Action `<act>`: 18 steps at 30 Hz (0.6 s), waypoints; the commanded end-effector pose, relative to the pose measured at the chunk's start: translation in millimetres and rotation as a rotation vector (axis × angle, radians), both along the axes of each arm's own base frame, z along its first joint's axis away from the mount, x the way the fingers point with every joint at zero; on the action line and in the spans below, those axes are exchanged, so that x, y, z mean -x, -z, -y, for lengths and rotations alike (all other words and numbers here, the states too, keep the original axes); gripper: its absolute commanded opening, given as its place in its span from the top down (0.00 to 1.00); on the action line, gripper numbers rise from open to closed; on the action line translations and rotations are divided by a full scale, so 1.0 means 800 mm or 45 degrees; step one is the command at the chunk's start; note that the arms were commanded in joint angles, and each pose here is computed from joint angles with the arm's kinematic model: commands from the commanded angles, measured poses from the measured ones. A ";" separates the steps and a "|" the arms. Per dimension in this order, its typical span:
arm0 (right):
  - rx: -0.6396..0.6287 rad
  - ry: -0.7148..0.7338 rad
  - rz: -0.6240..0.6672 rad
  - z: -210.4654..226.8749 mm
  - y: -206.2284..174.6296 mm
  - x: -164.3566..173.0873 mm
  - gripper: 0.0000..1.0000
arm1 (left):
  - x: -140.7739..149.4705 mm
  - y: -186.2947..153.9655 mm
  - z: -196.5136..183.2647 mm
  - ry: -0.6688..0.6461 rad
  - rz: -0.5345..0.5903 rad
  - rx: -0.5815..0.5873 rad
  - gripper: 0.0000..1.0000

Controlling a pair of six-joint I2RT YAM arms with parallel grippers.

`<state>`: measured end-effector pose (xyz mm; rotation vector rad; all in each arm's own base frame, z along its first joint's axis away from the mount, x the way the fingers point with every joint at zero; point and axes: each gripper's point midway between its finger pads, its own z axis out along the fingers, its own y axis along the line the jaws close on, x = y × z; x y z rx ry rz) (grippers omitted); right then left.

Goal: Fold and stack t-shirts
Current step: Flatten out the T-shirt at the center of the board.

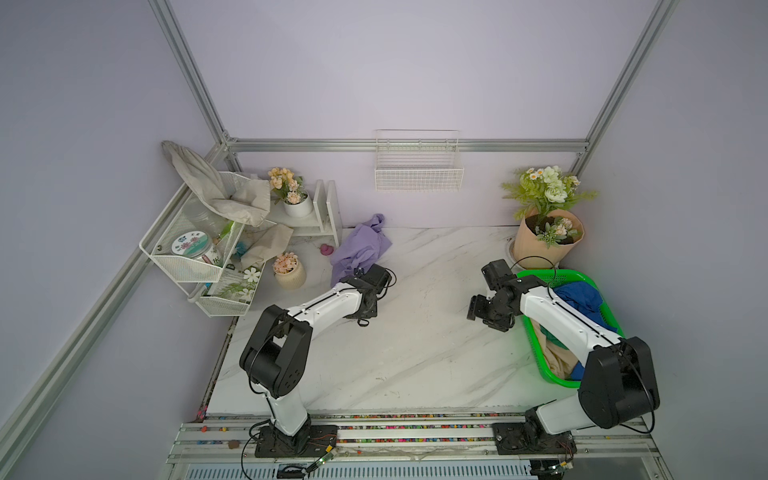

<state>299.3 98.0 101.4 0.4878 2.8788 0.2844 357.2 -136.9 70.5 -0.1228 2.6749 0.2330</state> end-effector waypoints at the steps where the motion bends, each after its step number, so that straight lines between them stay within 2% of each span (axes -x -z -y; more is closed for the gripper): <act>1: 0.026 -0.037 -0.019 -0.002 0.004 -0.001 0.22 | 0.029 0.008 -0.017 -0.083 -0.043 0.035 0.66; 6: 0.044 -0.045 -0.019 -0.003 0.007 -0.004 0.19 | 0.021 0.012 -0.026 -0.118 0.023 0.075 0.62; 18: 0.115 -0.055 -0.030 0.005 0.006 -0.008 0.17 | -0.036 0.037 -0.027 -0.107 0.091 0.066 0.64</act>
